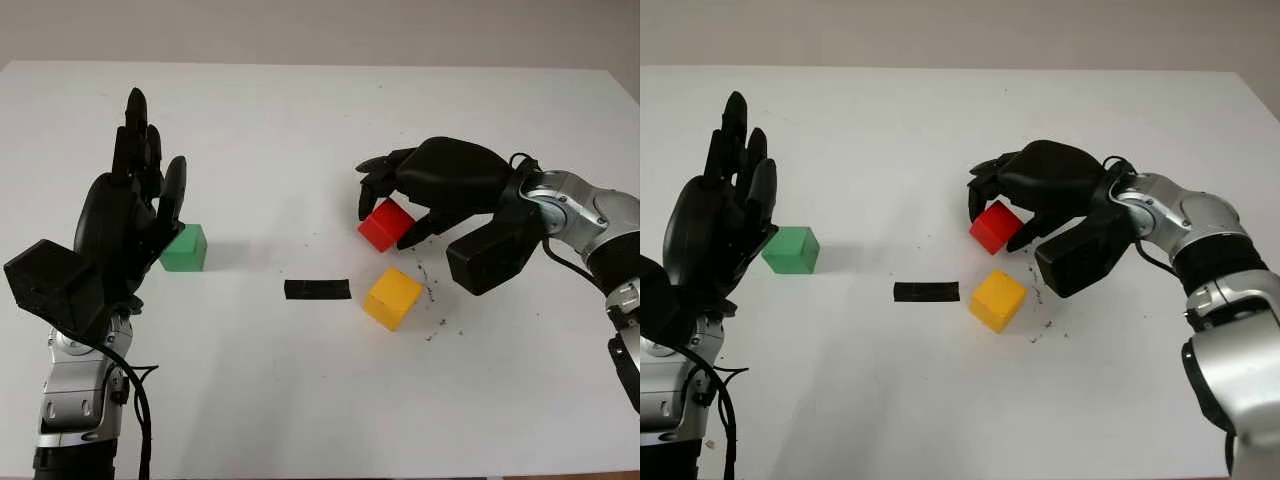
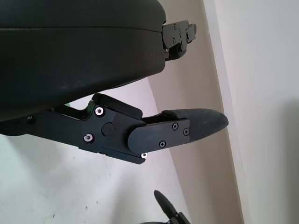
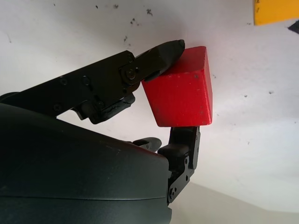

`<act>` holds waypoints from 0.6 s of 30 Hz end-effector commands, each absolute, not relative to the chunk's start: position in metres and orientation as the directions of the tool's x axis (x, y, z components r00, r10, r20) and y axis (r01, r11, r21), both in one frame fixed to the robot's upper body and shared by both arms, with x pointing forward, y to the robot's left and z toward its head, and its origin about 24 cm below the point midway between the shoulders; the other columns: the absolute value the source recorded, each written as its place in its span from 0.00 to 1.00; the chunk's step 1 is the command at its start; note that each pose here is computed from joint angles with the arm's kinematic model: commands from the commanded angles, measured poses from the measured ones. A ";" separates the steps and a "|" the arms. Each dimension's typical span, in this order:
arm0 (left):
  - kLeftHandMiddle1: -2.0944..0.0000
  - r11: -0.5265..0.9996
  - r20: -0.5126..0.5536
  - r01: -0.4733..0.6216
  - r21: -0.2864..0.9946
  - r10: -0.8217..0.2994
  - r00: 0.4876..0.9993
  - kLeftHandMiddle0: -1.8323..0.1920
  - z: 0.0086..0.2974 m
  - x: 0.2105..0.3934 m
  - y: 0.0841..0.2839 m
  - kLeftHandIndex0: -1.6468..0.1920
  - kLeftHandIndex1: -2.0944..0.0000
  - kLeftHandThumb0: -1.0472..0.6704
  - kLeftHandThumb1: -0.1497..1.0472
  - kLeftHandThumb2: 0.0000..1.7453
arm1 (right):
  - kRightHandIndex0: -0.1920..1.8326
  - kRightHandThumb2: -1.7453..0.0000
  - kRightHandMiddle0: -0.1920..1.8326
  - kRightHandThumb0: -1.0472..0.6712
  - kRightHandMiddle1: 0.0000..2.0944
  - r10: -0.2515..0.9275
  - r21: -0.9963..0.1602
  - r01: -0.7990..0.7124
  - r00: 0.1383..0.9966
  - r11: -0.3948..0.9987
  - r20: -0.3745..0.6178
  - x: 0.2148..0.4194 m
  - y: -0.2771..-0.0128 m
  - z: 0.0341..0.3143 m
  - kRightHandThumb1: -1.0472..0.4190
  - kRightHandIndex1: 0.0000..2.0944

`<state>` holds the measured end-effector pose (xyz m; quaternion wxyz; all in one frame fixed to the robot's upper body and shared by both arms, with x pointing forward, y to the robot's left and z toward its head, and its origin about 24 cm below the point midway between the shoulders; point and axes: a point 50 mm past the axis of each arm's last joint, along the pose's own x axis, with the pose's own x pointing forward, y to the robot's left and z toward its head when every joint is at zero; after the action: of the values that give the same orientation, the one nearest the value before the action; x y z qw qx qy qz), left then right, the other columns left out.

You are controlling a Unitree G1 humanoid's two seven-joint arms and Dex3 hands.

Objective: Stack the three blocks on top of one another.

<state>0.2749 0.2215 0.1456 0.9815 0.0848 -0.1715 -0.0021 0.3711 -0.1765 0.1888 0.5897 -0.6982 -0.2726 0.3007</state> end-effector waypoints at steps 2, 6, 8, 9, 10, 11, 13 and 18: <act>0.98 0.983 0.351 -0.021 0.180 -0.045 0.935 1.00 0.150 0.273 0.221 1.00 0.98 0.21 1.00 0.32 | 0.30 0.97 0.35 0.40 0.61 0.774 -0.988 0.123 0.634 -0.097 0.003 0.371 -0.167 0.220 0.10 0.03; 0.97 0.982 0.350 -0.023 0.188 -0.045 0.936 1.00 0.150 0.273 0.219 1.00 0.98 0.20 1.00 0.32 | 0.31 0.97 0.38 0.39 0.58 0.815 -0.988 0.149 0.577 -0.046 0.049 0.368 -0.155 0.235 0.11 0.03; 0.97 0.983 0.351 -0.024 0.184 -0.043 0.935 0.99 0.150 0.273 0.218 0.99 0.98 0.20 1.00 0.32 | 0.30 0.97 0.38 0.39 0.58 0.838 -0.990 0.133 0.545 -0.038 0.041 0.366 -0.148 0.240 0.12 0.03; 0.97 0.983 0.353 -0.024 0.180 -0.042 0.935 0.99 0.151 0.273 0.217 0.99 0.98 0.20 1.00 0.32 | 0.29 0.97 0.38 0.39 0.58 0.847 -0.992 0.123 0.530 -0.040 0.032 0.365 -0.144 0.242 0.12 0.02; 0.97 0.984 0.354 -0.026 0.176 -0.039 0.934 0.99 0.151 0.273 0.217 0.99 0.98 0.20 1.00 0.32 | 0.28 0.97 0.38 0.38 0.57 0.857 -0.993 0.110 0.515 -0.044 0.019 0.364 -0.140 0.244 0.12 0.02; 0.97 0.984 0.356 -0.027 0.175 -0.037 0.934 0.99 0.151 0.273 0.216 0.99 0.98 0.20 1.00 0.32 | 0.28 0.97 0.38 0.39 0.57 0.867 -0.994 0.095 0.498 -0.049 0.005 0.363 -0.136 0.244 0.12 0.02; 0.97 0.984 0.358 -0.031 0.178 -0.036 0.933 0.99 0.153 0.272 0.216 0.99 0.98 0.21 1.00 0.32 | 0.27 0.97 0.37 0.38 0.58 0.884 -0.995 0.071 0.467 -0.066 -0.025 0.360 -0.129 0.244 0.11 0.01; 0.98 0.983 0.361 -0.030 0.184 -0.039 0.932 1.00 0.155 0.269 0.217 1.00 0.98 0.21 1.00 0.32 | 0.25 0.97 0.34 0.37 0.63 0.926 -0.996 0.035 0.373 -0.083 -0.064 0.353 -0.111 0.236 0.10 0.01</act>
<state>0.2724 0.2163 0.1531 0.9796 0.0888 -0.1801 -0.0018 0.3558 -0.1171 0.2290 0.5617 -0.6211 -0.3712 0.4012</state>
